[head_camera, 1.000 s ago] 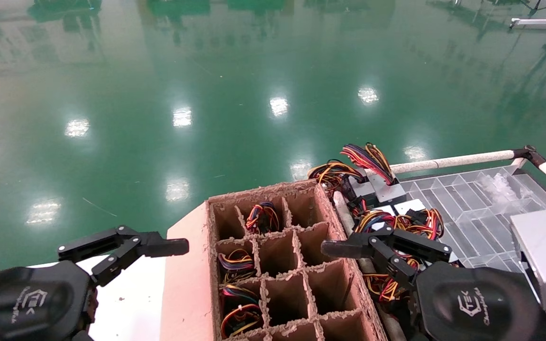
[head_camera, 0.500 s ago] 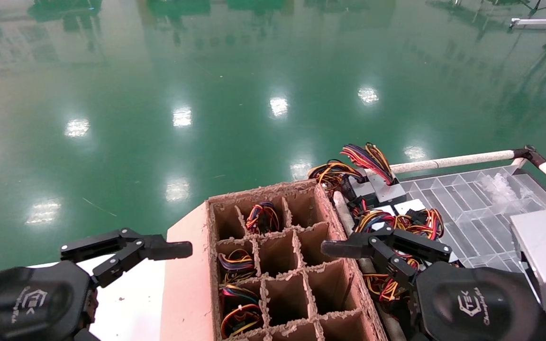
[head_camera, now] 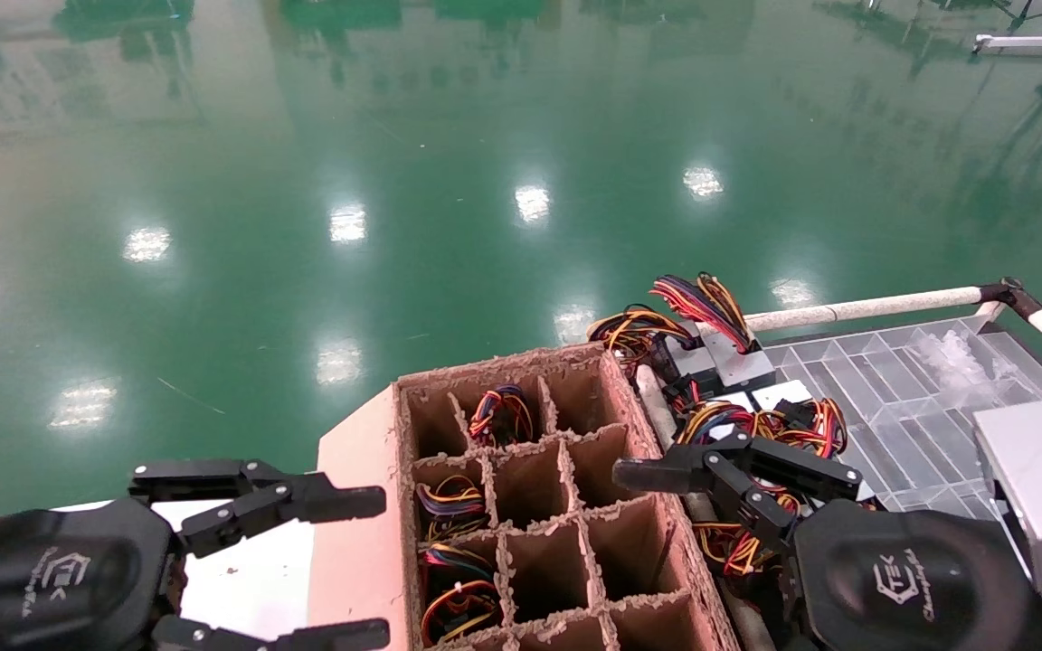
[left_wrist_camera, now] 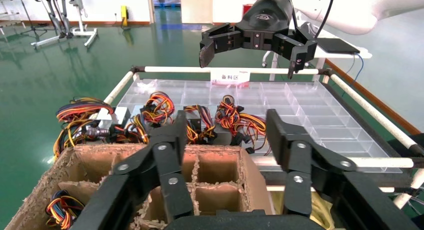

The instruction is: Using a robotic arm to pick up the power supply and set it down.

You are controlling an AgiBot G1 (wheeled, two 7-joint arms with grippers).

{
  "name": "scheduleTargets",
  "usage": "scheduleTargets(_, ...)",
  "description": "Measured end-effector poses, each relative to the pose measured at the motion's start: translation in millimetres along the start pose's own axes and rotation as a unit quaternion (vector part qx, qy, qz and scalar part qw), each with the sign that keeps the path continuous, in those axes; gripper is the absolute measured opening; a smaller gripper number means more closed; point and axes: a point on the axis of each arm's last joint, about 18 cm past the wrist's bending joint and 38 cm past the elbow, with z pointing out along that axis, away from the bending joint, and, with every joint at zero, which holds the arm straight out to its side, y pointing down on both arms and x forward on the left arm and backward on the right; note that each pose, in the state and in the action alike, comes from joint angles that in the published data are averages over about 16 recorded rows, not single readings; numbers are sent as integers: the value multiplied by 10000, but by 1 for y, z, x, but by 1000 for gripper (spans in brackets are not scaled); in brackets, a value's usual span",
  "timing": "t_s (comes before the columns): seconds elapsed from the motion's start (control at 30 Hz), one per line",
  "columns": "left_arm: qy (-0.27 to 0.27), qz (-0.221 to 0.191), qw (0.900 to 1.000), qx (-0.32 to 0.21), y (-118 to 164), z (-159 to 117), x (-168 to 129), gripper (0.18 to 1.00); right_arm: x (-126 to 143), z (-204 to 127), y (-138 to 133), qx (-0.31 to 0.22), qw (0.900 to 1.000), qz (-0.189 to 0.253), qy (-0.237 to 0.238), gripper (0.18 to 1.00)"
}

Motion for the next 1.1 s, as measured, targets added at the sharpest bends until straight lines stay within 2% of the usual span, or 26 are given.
scheduleTargets(0.27, 0, 0, 10000, 0, 0, 0, 0, 509, 0, 0, 0, 0, 10000, 0, 0, 1000)
scheduleTargets(0.47, 0, 0, 10000, 0, 0, 0, 0, 423, 0, 0, 0, 0, 10000, 0, 0, 1000)
scheduleTargets(1.1, 0, 0, 10000, 0, 0, 0, 0, 281, 0, 0, 0, 0, 10000, 0, 0, 1000)
